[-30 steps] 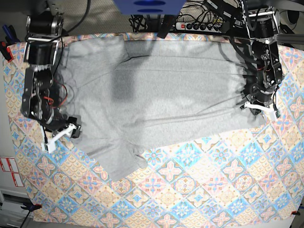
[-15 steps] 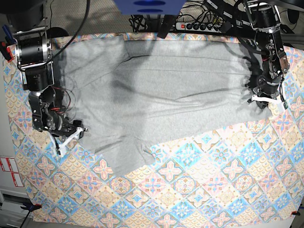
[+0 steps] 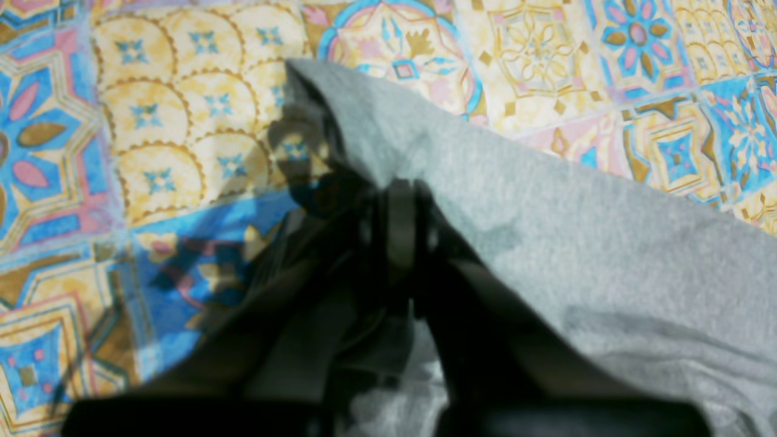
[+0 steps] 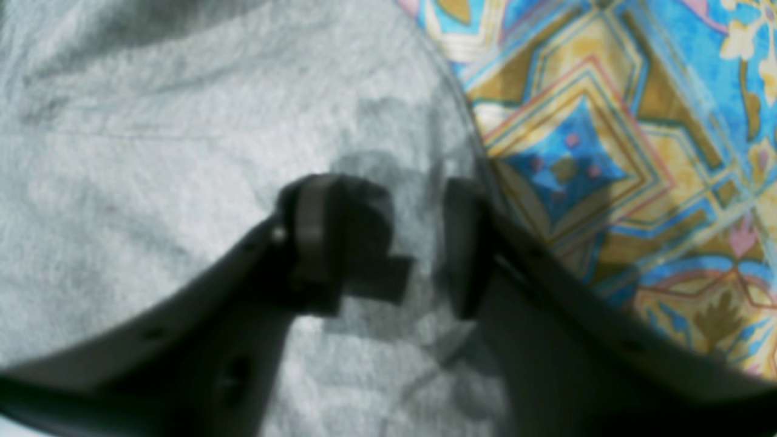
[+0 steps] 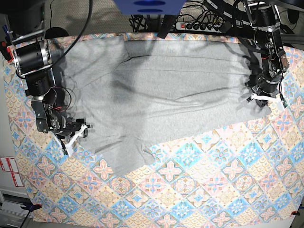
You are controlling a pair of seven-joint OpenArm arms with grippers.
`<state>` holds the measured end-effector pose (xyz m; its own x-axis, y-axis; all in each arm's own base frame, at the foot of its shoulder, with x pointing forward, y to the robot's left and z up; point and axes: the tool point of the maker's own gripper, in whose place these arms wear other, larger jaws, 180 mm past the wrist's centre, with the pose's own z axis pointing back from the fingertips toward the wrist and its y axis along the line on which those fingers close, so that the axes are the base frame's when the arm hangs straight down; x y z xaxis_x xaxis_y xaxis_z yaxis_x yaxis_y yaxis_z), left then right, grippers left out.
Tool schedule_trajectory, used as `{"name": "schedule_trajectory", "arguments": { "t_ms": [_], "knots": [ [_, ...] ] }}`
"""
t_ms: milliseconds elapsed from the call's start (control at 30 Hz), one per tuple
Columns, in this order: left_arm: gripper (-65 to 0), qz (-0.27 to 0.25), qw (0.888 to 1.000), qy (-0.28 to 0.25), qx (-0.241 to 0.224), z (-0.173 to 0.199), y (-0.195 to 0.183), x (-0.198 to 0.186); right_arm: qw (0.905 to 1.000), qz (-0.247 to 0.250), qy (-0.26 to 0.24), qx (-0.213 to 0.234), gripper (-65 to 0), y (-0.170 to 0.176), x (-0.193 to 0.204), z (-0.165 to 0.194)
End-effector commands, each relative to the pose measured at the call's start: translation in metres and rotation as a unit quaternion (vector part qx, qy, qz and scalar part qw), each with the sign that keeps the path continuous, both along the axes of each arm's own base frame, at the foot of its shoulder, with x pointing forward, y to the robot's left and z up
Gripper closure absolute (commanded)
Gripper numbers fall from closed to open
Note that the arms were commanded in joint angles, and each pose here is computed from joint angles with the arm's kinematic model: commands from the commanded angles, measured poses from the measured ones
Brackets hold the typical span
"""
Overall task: Fold the T-shirt properly
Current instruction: 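Drag the grasped side edges toward the arm bases, folding the shirt over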
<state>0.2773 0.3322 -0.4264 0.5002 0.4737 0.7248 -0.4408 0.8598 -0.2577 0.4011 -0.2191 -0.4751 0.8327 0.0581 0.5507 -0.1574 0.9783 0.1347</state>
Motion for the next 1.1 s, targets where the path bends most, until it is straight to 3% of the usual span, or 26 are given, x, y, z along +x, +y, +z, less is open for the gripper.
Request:
{"name": "schedule_trajectory", "arguments": {
  "t_ms": [0,167,300,433,600,900,1067],
  "knots": [
    [0.0,0.001,1.0,-0.026,0.012,0.016,0.007,0.01,1.0,0.009,0.001,0.002,-18.4,0.0,0.003,0.006],
    [0.0,-0.004,0.999,-0.037,0.015,0.024,0.005,0.014,0.9995,0.028,0.0,0.016,0.0,0.007,0.001,0.007],
    [0.0,-0.017,0.998,-0.059,0.027,0.043,-0.001,0.019,0.9988,0.035,-0.023,0.027,-0.2,0.011,0.009,0.019],
    [0.0,-0.028,0.996,-0.074,0.037,0.057,-0.006,0.02,0.9968,0.007,-0.065,0.047,-0.2,-0.003,0.007,0.039],
    [0.0,-0.034,0.996,-0.078,0.041,0.062,-0.009,0.016,0.9945,-0.025,-0.078,0.065,-0.2,-0.017,-0.005,0.049],
    [0.0,-0.034,0.996,-0.071,0.042,0.058,-0.008,0.011,0.9949,0.017,-0.089,0.045,-0.2,-0.011,-0.029,0.067],
    [0.0,-0.033,0.997,-0.068,0.025,0.054,-0.011,0.0,0.9934,0.005,-0.107,0.042,-0.2,-0.02,-0.057,0.078]
  ]
}}
